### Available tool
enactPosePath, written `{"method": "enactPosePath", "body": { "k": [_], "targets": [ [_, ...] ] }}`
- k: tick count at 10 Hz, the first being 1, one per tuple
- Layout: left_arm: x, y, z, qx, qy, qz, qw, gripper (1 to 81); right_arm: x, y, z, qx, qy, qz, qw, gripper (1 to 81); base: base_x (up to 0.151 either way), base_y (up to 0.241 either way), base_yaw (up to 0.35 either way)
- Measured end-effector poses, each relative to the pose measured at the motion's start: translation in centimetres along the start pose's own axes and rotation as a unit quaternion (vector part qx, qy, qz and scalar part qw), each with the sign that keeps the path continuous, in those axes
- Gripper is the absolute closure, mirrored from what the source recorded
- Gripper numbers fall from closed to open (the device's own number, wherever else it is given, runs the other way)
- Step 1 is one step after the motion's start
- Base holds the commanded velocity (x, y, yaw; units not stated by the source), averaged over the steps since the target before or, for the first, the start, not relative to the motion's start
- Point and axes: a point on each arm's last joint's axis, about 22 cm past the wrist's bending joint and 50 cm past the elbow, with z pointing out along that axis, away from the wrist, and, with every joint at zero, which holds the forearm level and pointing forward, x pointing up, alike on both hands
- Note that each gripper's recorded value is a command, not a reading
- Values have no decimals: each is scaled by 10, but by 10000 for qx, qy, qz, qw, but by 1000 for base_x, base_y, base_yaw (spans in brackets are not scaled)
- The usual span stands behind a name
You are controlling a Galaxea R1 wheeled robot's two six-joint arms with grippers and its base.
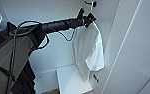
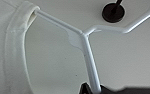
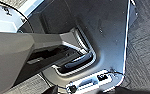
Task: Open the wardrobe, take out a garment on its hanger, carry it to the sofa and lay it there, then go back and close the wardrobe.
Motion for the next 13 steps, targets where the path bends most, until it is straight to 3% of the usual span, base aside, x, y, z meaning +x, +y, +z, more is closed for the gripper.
{"method": "enactPosePath", "body": {
  "k": [5, 7, 9, 11, 13],
  "targets": [
    [16, -2, -37, -41, -12, 49, 10000, 811, 0, 0, 0, 1, 0, -3, 10000, 10, 0, 0, 0],
    [20, 11, -49, -116, -51, 127, 9998, 811, 0, 0, 0, -1, -12, -18, 10000, 10, 0, 0, 0],
    [24, 29, -72, -122, -46, 349, 9993, 811, 5, -1, 1, 0, -103, -221, 9997, 10, 0, 0, 0],
    [38, 21, -102, 76, 97, 453, 9989, 811, 13, -3, 1, 3, -207, -486, 9986, 10, 0, 0, 0],
    [54, 11, -121, 196, 246, 508, 9982, 811, 15, -4, 2, 10, -210, -540, 9983, 10, 0, 0, 0]
  ]
}}
